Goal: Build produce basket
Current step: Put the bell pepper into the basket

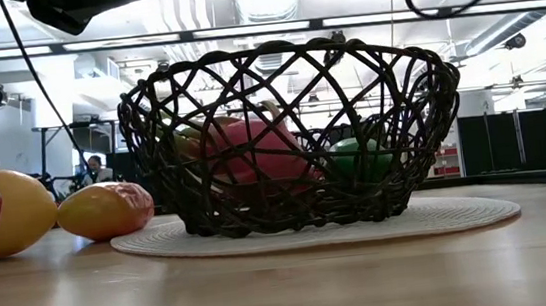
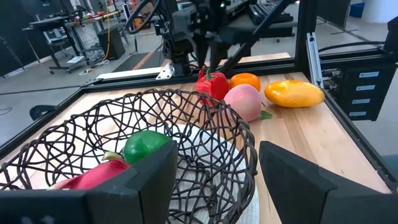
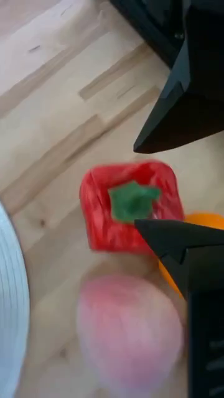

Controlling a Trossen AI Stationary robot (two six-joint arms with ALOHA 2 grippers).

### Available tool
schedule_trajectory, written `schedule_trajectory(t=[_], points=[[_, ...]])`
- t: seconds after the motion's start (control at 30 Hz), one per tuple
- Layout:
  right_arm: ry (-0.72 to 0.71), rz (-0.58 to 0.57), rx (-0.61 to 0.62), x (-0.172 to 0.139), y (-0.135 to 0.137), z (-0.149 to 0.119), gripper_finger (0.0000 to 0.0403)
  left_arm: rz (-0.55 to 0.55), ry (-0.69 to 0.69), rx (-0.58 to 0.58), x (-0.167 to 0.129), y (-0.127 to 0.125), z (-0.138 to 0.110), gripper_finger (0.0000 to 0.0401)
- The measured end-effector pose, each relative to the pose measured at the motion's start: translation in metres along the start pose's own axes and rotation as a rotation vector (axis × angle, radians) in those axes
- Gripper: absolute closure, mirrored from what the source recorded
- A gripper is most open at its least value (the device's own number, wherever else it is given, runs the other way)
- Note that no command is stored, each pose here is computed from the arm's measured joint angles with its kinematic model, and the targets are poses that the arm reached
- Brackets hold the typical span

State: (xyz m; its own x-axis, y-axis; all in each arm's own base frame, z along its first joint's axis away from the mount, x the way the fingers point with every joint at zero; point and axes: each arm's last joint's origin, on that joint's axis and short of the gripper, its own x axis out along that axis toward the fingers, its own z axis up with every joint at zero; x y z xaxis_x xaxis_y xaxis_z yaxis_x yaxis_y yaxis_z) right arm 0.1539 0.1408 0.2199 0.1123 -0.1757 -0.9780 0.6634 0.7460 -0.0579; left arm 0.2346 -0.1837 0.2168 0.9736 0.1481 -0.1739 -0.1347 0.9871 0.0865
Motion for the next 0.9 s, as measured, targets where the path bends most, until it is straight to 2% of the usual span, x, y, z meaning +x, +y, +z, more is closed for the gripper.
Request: schedule_trajectory(t=[0.13,0.27,0.5,0.57,0.7,0.9], points=[[0.006,-0.023,0.019,0.008,-0.008,-0.002,0.0243,0.0,-0.001,-0.001,0.0,0.0,0.0,0.0189],[0.004,0.019,0.022,0.012,-0.009,-0.003,0.0265,0.0,-0.003,-0.003,0.0,0.0,0.0,0.0189],[0.005,0.032,-0.002,0.009,-0.007,-0.002,0.036,0.002,-0.002,-0.003,0.0,0.0,0.0,0.0189],[-0.003,0.046,-0.024,0.003,-0.005,0.0,0.0382,0.002,-0.002,-0.003,0.001,0.001,0.0,0.0189],[-0.065,0.054,-0.027,-0.018,-0.001,0.006,0.0383,0.004,-0.002,-0.003,0.001,0.001,0.0,0.0189],[-0.276,0.106,-0.108,-0.062,0.016,0.023,0.0383,0.004,-0.002,-0.003,0.001,0.001,0.0,0.0189]])
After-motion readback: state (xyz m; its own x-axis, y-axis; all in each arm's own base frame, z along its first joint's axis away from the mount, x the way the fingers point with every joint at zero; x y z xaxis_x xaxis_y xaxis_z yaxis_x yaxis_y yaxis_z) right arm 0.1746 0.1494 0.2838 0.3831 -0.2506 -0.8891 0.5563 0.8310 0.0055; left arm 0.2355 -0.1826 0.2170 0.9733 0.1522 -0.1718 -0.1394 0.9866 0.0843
